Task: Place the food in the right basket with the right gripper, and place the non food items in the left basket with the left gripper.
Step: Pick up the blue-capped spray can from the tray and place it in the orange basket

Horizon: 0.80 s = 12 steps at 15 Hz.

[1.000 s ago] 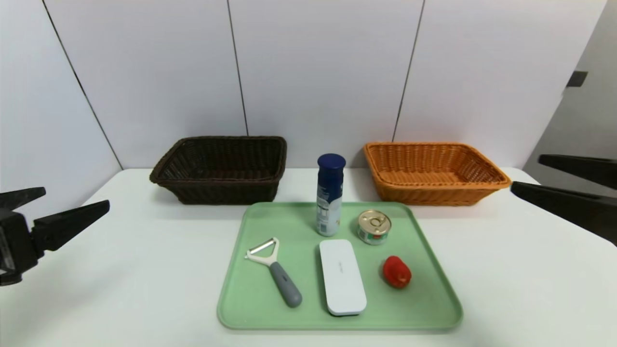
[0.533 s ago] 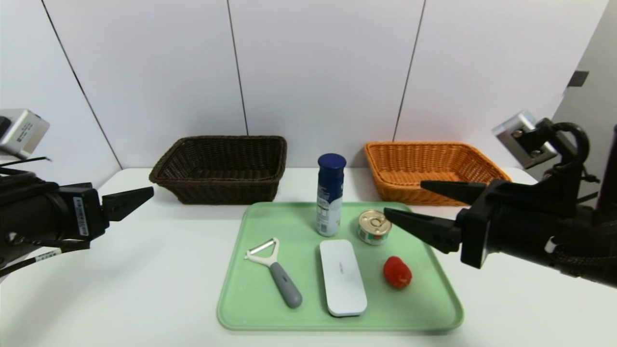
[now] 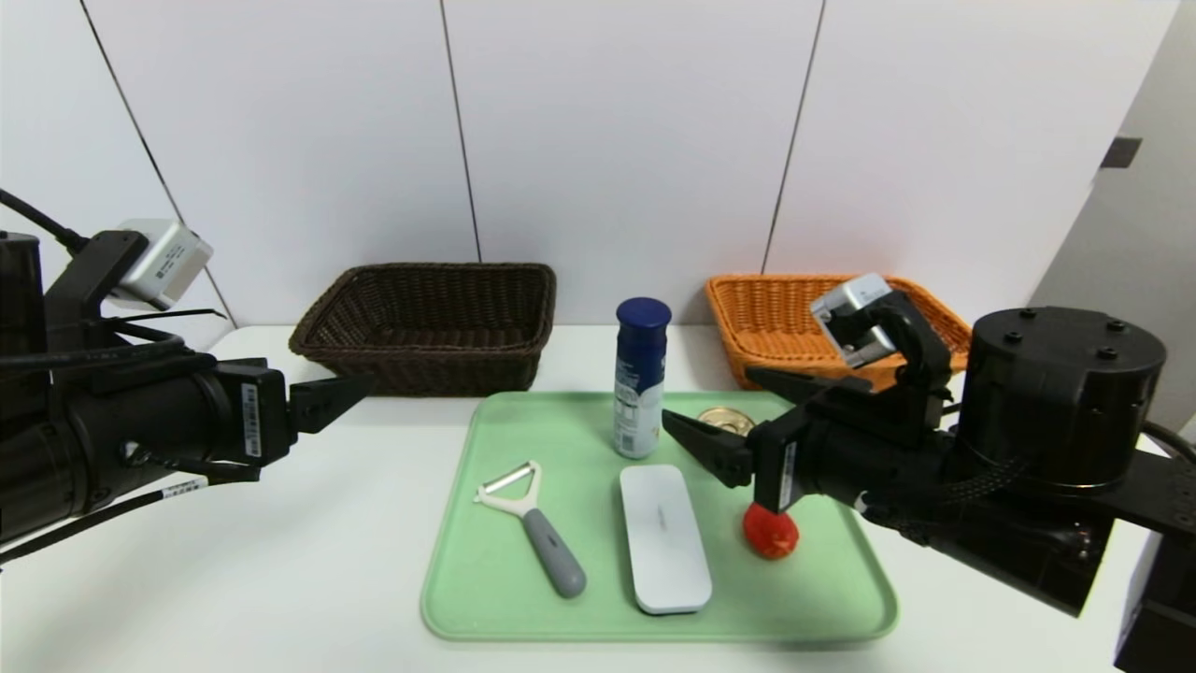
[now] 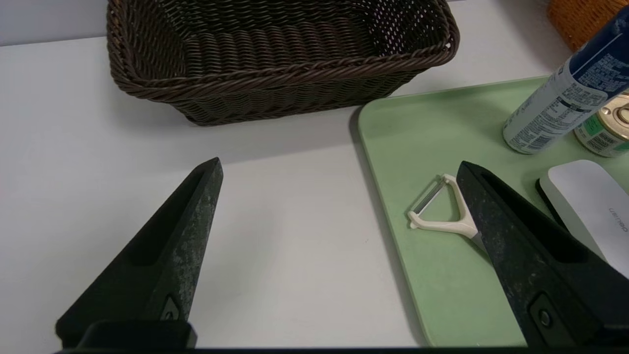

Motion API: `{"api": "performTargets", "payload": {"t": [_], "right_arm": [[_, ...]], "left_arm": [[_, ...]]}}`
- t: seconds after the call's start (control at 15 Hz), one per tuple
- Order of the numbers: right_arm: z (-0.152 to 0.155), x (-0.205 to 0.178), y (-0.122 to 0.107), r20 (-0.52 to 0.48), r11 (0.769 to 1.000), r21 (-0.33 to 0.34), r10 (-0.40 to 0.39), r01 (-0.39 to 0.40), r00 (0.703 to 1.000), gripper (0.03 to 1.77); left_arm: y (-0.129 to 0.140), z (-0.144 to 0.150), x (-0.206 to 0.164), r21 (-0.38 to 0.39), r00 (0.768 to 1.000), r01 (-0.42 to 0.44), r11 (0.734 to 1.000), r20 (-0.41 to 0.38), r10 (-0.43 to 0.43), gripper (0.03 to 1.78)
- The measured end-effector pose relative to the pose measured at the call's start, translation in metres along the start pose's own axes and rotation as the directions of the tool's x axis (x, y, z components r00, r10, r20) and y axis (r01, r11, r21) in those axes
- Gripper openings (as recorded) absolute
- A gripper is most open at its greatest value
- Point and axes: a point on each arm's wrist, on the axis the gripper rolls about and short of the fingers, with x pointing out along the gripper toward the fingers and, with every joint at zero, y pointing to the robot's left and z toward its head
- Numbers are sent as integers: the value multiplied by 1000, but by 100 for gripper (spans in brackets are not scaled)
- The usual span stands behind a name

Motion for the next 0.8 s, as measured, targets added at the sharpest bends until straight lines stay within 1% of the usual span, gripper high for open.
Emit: {"api": "performTargets", "payload": {"t": [0.2,0.47,0.67,0.8], "right_arm": [[-12,22,0,25,1000,2,-1,1,1000,171],[-28,52,0,90,1000,5,-17,17,996,171],[-41,67,1,59,1000,2,-21,21,998,171],[-46,78,0,68,1000,4,-23,23,997,171]], "left_arm": [[-7,2,3,13,999,33,999,-13,-33,169],[-15,6,12,25,998,56,998,-15,-56,169],[-18,5,21,22,997,72,997,-27,-71,169],[-21,6,27,-2,993,110,994,-36,-110,169]]}}
